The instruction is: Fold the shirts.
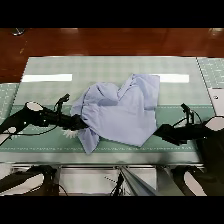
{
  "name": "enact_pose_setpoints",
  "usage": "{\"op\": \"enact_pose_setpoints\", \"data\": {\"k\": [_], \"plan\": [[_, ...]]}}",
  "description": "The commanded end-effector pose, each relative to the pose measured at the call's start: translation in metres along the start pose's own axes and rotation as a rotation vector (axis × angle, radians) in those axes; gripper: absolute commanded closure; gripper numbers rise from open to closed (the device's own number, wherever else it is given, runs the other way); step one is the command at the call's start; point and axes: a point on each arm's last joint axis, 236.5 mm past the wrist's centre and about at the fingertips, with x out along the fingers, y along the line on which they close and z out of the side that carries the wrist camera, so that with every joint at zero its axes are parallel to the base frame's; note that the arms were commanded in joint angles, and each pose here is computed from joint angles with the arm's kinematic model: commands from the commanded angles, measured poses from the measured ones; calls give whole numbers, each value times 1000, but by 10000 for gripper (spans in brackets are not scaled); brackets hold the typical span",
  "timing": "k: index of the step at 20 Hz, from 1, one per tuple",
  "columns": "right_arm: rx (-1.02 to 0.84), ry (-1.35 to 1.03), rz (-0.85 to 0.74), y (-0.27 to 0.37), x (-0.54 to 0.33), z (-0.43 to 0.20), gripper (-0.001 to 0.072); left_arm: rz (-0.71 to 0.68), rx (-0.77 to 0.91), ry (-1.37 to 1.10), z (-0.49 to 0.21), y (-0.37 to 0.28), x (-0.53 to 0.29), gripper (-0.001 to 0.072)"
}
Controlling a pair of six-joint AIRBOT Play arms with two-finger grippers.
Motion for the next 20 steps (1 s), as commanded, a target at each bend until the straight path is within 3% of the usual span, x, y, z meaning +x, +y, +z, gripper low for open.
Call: {"op": "enact_pose_setpoints", "data": {"k": [1,5,11,12,13,14,17,20], "plan": [[41,40,33,1,12,-5,86,-2,1,-5,1,-1,0,685],[75,45,202,30,30,14,93,-6,-5,-1,1,-2,0,685],[-27,104,138,52,69,23,93,-8,-6,-2,1,-2,0,685],[-53,104,134,60,73,28,134,-8,-6,-2,1,-2,0,685],[-83,106,138,69,73,31,378,-9,-5,-3,1,-3,0,685],[-143,98,154,81,69,36,690,-13,4,-4,3,-6,-2,685],[-308,52,195,133,16,73,691,-100,123,-111,49,-62,-45,686],[-522,-283,199,229,-125,147,691,-151,371,-440,127,-186,-161,687]]}}
